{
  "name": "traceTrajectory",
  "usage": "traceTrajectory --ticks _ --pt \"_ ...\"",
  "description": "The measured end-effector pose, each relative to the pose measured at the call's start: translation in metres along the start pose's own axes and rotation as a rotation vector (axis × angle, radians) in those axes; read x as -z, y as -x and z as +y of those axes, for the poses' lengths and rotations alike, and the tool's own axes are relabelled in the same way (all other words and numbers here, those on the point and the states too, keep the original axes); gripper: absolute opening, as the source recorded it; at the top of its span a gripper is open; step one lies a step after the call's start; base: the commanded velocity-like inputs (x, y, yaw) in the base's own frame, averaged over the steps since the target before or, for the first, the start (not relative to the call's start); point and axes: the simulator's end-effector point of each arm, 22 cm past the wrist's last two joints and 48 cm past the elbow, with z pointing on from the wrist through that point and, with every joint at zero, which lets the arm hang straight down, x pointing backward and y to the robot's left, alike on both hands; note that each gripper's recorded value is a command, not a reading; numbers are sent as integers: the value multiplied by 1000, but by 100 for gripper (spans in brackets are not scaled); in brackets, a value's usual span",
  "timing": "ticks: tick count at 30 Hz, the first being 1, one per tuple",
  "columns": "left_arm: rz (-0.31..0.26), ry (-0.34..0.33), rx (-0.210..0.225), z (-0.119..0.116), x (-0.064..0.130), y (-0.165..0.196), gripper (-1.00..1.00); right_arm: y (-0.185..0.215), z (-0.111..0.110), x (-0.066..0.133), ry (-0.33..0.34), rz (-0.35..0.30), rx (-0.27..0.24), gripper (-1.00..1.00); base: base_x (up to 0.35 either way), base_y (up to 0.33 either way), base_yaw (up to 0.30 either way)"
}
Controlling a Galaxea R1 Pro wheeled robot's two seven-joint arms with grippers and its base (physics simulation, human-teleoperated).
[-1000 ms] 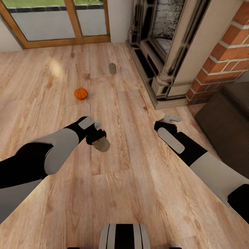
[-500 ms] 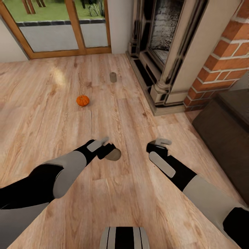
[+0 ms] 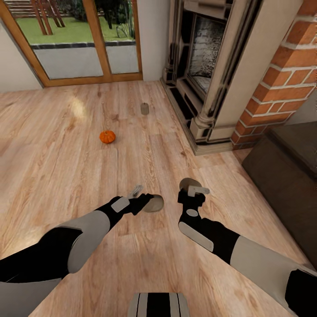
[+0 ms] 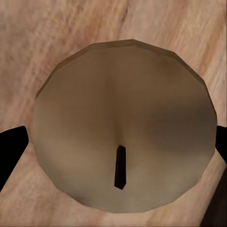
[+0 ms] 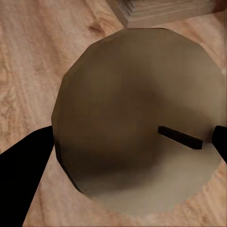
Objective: Place each of the two pumpkins and all three candles from the living room inside a cabinet in the living room (use any cabinet), then make sure every cabinet is closed, and position the cauldron so it is next to a table in the living room.
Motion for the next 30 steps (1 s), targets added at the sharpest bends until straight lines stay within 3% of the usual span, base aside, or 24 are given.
traceTrajectory --ticks 6,11,17,25,30 --pt "-32 -9 0 -1 11 7 -100 16 -5 7 -14 -32 -3 -100 0 0 0" --pt "-110 -4 -9 -1 20 25 -100 30 -6 12 -18 -53 -7 -100 0 0 0" --pt "-165 1 -19 3 32 35 -100 45 -9 19 -19 -78 -11 -100 0 0 0" --pt "-182 -14 -36 -1 45 34 -100 64 -11 29 -21 -107 -14 -100 0 0 0" --pt "-184 -27 -78 -17 51 30 -100 77 -12 35 -20 -127 -18 -100 0 0 0"
